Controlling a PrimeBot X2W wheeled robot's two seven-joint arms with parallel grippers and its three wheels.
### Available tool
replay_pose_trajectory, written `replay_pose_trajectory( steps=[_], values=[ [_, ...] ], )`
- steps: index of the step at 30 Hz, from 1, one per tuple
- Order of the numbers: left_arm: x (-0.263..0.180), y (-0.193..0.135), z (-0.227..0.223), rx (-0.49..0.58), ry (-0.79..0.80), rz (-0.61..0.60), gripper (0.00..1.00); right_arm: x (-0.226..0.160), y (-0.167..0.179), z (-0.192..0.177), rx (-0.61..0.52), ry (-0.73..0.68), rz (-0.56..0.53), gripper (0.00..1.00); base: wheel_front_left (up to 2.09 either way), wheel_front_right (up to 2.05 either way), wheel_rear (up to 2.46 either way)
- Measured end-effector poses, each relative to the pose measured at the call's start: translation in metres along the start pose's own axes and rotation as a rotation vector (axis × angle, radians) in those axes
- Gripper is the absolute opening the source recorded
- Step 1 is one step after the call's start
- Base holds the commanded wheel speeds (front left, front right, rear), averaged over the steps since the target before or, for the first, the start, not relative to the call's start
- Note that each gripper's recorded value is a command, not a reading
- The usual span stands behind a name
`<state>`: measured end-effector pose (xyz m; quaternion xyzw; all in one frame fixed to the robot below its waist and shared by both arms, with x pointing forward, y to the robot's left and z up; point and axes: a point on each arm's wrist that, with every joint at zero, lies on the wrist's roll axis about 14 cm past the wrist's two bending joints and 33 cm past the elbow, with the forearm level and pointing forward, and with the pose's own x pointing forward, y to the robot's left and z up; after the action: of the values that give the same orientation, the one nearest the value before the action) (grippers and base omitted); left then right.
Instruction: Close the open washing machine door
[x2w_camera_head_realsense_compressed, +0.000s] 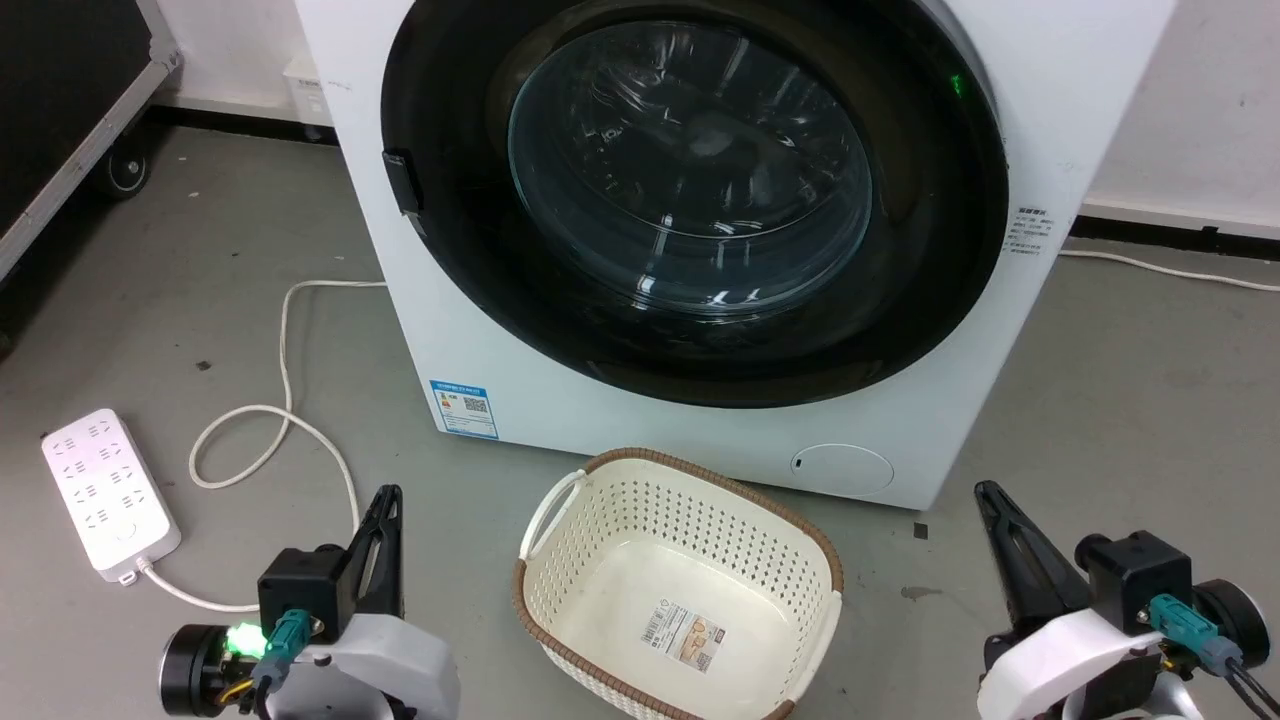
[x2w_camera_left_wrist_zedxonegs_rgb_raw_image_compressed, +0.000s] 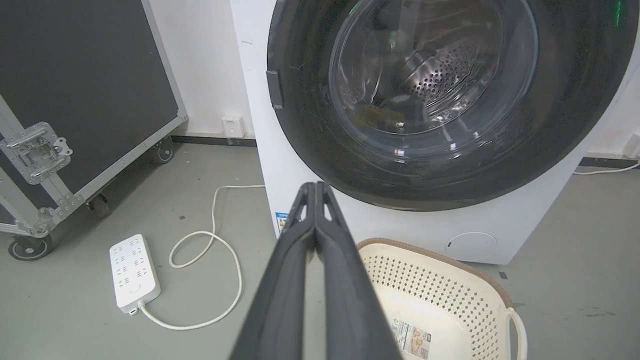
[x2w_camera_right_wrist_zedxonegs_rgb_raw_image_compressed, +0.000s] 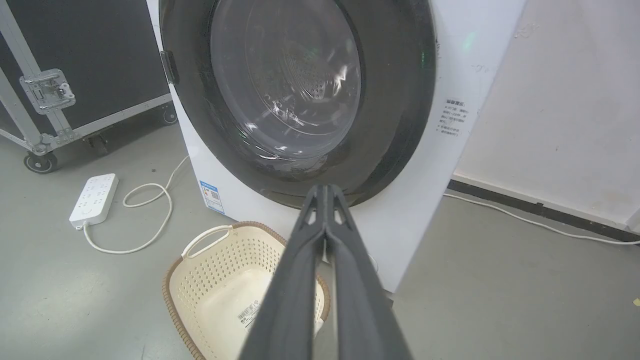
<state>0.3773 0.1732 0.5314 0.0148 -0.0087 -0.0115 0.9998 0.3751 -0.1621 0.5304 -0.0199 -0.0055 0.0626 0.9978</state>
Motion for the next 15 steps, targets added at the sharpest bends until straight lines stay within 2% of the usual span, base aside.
replay_pose_trajectory(
  steps=[15],
  values=[
    [-0.0016, 0.0032, -0.0001, 0.019, 0.008, 0.016, 0.0, 0.0006, 0.0025, 0.0016, -0.005, 0.001, 0.008, 0.0, 0.0, 0.0, 0.0]
  ],
)
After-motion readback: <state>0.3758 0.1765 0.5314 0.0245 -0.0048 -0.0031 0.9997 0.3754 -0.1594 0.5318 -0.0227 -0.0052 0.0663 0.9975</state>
